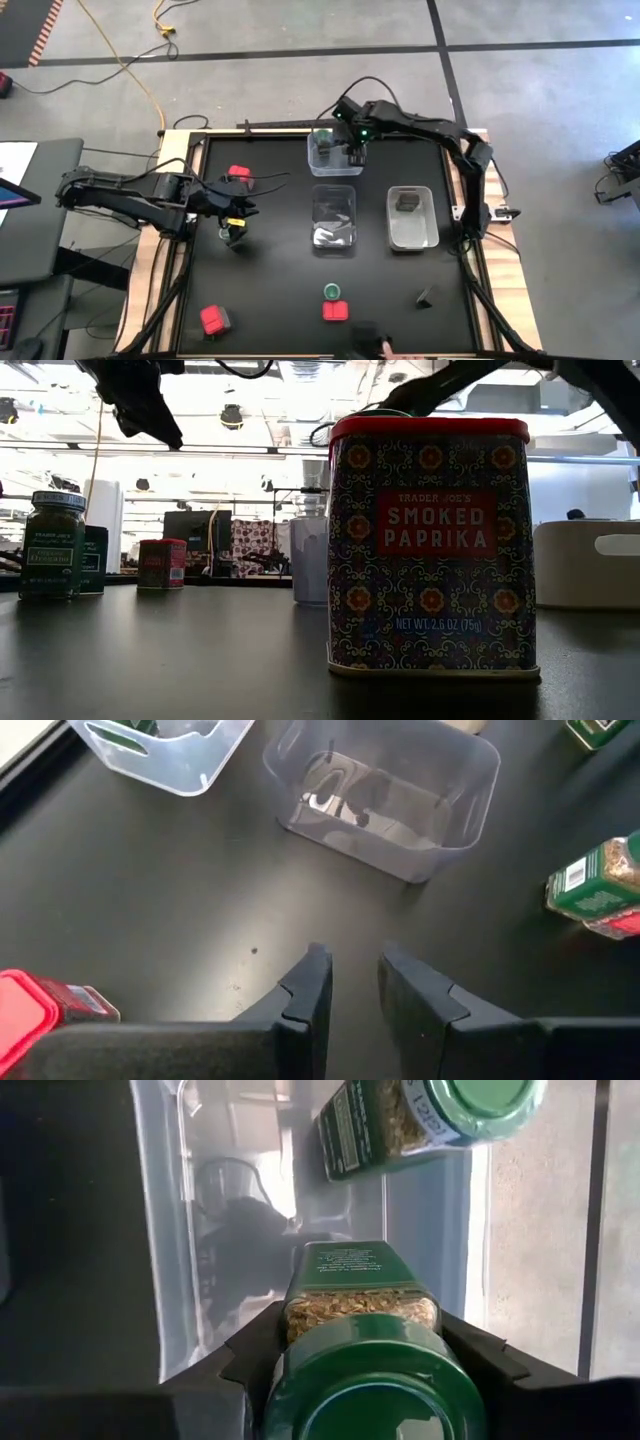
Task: Sort spices by type
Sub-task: Put the green seasoning bottle into the transparent bin
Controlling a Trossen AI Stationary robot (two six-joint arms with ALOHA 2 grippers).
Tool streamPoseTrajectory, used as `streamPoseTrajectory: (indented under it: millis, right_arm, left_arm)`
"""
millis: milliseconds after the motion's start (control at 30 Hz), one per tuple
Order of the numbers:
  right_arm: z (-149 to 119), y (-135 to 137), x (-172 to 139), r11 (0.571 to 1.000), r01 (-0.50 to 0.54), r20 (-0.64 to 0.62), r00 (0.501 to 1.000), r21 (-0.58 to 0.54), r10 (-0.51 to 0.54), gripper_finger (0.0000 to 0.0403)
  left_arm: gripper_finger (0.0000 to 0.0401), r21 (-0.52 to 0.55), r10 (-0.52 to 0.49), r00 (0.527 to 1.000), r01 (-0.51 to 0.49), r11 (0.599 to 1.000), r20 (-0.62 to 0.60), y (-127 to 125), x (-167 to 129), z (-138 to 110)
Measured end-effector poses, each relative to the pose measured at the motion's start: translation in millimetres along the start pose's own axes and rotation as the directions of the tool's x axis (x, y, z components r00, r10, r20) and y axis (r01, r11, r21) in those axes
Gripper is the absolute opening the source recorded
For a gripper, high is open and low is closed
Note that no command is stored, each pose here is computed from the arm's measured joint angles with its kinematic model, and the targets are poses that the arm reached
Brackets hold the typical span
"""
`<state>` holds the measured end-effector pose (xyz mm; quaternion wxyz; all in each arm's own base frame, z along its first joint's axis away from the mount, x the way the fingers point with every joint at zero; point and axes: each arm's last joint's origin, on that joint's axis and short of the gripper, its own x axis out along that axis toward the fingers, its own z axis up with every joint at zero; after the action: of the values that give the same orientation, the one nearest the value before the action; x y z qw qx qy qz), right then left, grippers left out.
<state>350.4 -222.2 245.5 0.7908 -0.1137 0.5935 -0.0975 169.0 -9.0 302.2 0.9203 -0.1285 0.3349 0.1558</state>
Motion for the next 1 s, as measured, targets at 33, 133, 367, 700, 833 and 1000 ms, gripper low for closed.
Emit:
streamPoseTrajectory:
  millis: [33,133,367,700,833,1000]
  right_arm:
    - [1.2,-0.4,3.6,1.0,0.003,0.005,1.0,-0.007,-0.003,0.0217]
    - [3.3,-0.7,13.3,1.0,0.006,0.008,1.0,-0.01,-0.006,0.0218]
    - [7.2,-4.9,15.0,0.999,0.04,0.051,0.998,-0.003,-0.04,0.0237]
    - [-6.2,-13.4,25.3,1.0,0.024,0.042,0.999,0.005,-0.024,0.0241]
    - [-12.4,-19.0,27.5,1.0,0.016,0.038,0.999,0.007,-0.017,0.0238]
    - [-20.8,-27.1,28.3,1.0,-0.017,0.043,0.999,0.024,0.016,0.0235]
  left_arm:
    - [0.0075,-0.01,0.0,1.0,0.0,1.0,0.0,0.0,0.0,0.0]
    - [0.0075,-0.036,0.0,1.0,0.0,0.999,0.0,0.0,0.0,0.0]
    - [0.0075,-0.084,0.0,1.0,0.0,0.996,0.0,0.0,0.0,0.0]
    - [0.0075,-0.11,0.0,1.0,0.0,0.994,-0.001,0.0,0.0,-0.1]
    - [0.0075,-0.11,0.0,1.0,0.0,0.994,-0.001,0.0,0.0,-0.1]
    - [0.0075,-0.11,0.0,1.0,0.0,0.994,-0.001,0.0,0.0,-0.1]
